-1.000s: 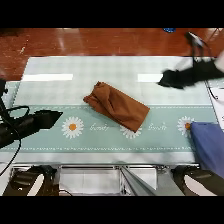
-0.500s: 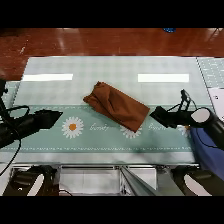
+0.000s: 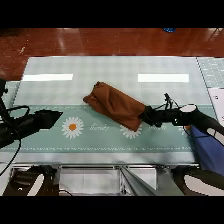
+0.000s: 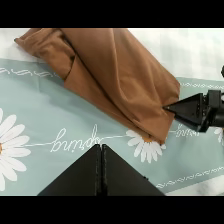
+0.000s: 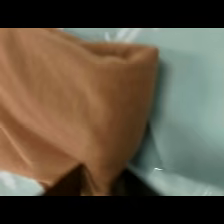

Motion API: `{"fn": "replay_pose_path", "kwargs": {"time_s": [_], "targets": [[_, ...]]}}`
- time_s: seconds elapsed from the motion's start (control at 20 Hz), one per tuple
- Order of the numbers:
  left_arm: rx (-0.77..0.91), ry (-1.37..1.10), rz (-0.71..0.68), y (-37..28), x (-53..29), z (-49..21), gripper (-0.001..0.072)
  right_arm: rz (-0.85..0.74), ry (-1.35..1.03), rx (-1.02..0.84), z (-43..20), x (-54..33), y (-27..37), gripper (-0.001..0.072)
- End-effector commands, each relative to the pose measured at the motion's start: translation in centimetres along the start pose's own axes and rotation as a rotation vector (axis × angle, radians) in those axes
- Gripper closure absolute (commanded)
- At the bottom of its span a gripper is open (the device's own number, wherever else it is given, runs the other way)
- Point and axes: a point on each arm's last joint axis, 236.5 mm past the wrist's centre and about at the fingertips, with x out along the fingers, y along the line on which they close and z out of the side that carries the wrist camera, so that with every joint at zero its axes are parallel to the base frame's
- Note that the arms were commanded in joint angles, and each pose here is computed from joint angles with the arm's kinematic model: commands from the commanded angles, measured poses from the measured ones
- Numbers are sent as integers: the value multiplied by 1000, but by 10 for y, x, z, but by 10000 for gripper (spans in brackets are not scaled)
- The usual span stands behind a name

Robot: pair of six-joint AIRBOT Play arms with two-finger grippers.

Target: Fold the shirts.

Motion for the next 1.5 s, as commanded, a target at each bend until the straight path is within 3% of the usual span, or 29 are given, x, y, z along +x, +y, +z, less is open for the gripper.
{"fn": "replay_pose_path", "kwargs": {"time_s": [0.0,0.2,0.4,0.7,1.05,1.25,1.45], "targets": [[-1,-1,1,1,0,0,689,87,42,-160,8,15,51,689],[-1,0,1,1,0,0,689,103,22,-445,22,11,140,690],[-1,2,1,1,0,0,689,100,-108,-670,52,-44,238,690],[-1,2,1,1,0,-1,689,110,-336,-815,87,-175,327,691],[-2,2,1,0,0,0,689,-34,-542,-616,143,-319,265,690],[-1,-1,1,0,0,0,689,-94,-548,-411,141,-378,201,691],[-7,-7,-11,-2,0,2,689,-270,-514,-241,115,-421,126,690]]}}
